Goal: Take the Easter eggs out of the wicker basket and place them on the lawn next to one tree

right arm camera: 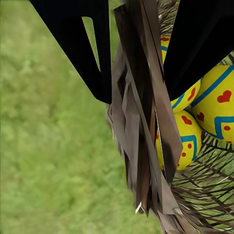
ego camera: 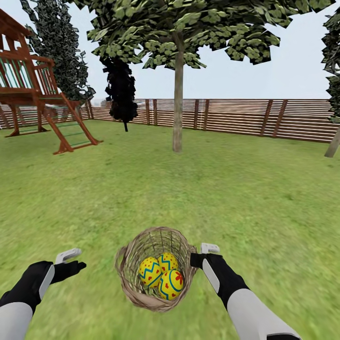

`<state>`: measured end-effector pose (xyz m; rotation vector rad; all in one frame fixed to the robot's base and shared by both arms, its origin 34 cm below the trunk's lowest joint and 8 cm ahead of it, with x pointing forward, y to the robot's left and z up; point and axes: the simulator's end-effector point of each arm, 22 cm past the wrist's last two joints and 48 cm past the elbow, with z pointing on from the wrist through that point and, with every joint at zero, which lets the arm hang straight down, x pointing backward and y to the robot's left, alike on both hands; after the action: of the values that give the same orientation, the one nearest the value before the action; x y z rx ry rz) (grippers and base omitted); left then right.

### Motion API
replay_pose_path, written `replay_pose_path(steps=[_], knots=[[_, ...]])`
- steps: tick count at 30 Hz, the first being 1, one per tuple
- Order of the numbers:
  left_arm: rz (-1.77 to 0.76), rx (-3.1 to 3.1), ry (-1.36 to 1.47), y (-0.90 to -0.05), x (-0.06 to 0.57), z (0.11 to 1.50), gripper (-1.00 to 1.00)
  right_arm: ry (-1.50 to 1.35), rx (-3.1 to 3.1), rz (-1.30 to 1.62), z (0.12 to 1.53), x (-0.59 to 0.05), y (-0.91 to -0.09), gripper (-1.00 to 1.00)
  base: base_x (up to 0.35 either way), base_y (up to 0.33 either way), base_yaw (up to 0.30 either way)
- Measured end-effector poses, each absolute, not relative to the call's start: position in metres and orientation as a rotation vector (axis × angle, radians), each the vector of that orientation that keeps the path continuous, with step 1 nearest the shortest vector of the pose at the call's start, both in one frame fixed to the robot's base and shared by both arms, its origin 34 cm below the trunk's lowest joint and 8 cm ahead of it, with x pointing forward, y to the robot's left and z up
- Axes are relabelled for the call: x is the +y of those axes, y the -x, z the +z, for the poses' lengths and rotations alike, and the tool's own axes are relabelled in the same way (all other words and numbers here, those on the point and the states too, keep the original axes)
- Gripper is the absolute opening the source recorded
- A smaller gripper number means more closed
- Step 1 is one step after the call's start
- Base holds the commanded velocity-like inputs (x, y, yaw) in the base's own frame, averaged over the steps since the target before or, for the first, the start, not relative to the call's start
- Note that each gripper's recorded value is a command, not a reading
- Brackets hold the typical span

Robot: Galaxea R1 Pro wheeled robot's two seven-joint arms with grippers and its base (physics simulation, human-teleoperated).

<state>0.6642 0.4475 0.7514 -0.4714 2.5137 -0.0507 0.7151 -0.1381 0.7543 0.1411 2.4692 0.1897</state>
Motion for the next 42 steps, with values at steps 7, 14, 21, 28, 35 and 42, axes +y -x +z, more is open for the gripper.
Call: replay_pose_path(steps=[7,14,21,28,35,42], knots=[[-0.051,2.514,0.471,-0.6642,0.4474,0.7514,1.00,-0.141,2.469,0.190,0.7543,-0.1380,-0.7151,-1.00,0.326,0.000,0.000],[-0.051,2.514,0.472,-0.6642,0.4475,0.7514,1.00,-0.140,2.469,0.192,0.7543,-0.1377,-0.7151,-1.00,0.326,0.000,0.000],[-0.051,2.514,0.471,-0.6642,0.4474,0.7514,1.00,-0.140,2.469,0.192,0.7543,-0.1377,-0.7151,-1.00,0.326,0.000,0.000],[-0.051,2.514,0.471,-0.6642,0.4474,0.7514,1.00,-0.141,2.468,0.191,0.7546,-0.1378,-0.7153,-1.00,0.326,0.000,0.000],[-0.051,2.514,0.472,-0.6642,0.4475,0.7514,1.00,-0.141,2.467,0.191,0.7546,-0.1378,-0.7153,-1.00,0.326,0.000,0.000],[-0.051,2.514,0.471,-0.6642,0.4474,0.7514,1.00,-0.141,2.467,0.191,0.7545,-0.1378,-0.7153,-1.00,0.326,0.000,0.000]])
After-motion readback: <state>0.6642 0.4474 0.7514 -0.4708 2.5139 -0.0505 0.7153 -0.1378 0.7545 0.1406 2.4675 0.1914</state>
